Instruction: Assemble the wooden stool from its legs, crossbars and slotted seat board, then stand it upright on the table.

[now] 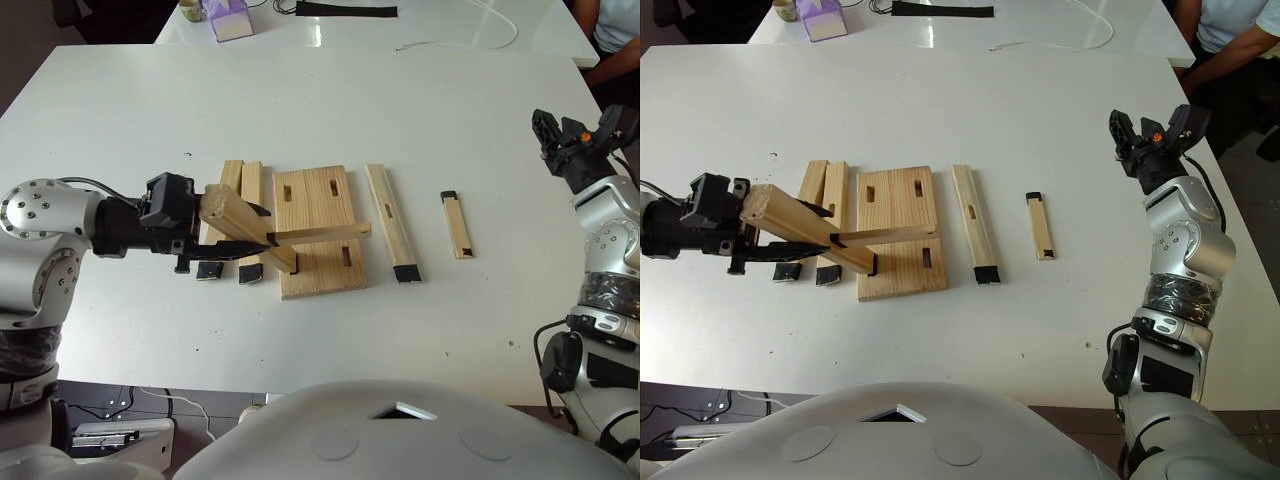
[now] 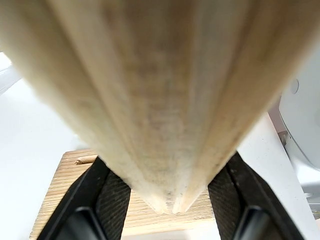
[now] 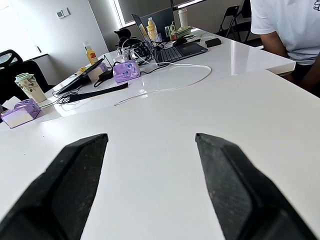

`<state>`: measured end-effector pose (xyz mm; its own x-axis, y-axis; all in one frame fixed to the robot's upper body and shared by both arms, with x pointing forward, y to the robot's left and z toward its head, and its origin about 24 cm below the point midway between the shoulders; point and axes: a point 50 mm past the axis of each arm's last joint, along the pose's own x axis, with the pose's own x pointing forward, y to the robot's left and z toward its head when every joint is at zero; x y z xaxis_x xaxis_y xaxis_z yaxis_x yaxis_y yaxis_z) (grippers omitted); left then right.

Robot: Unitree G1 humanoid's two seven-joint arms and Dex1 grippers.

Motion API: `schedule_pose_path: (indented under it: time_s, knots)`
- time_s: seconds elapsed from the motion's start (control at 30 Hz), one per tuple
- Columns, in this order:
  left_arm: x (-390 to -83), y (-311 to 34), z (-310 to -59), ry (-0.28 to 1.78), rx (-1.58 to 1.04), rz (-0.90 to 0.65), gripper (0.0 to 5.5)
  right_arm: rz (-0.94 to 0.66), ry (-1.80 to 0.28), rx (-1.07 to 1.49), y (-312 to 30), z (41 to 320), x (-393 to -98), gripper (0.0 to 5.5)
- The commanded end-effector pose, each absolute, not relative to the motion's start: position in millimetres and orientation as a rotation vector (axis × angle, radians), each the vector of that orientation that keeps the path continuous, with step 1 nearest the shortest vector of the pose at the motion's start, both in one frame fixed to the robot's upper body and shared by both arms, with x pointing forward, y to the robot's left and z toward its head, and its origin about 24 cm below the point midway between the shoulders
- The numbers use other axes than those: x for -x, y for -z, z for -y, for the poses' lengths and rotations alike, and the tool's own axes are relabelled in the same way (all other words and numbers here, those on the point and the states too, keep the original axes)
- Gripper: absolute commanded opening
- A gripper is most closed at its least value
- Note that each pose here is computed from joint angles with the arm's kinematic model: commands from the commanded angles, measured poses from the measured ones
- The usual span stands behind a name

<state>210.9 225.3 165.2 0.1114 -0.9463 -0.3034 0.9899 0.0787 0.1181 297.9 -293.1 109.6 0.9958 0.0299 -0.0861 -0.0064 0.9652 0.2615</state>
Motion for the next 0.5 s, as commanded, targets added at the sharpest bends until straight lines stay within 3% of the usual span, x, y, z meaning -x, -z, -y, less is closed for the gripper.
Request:
schedule_pose_path:
  time_s: [0.03, 0.17, 0.5]
  knots:
    - [-208.8, -127.2, -219.4, 1.340, -0.327, -0.289, 2.04, -0.104, -0.032, -0.267, -107.7, 285.4, -293.5, 3.23]
    - [-194.1, -105.3, -213.2, 1.305, -0.341, -0.343, 2.04, -0.130, -0.039, -0.277, -102.9, 279.7, -289.4, 3.23]
    - [-193.7, -116.3, -214.2, 1.489, -0.376, -0.413, 2.04, -0.168, -0.101, -0.282, -99.3, 254.6, -286.8, 3.23]
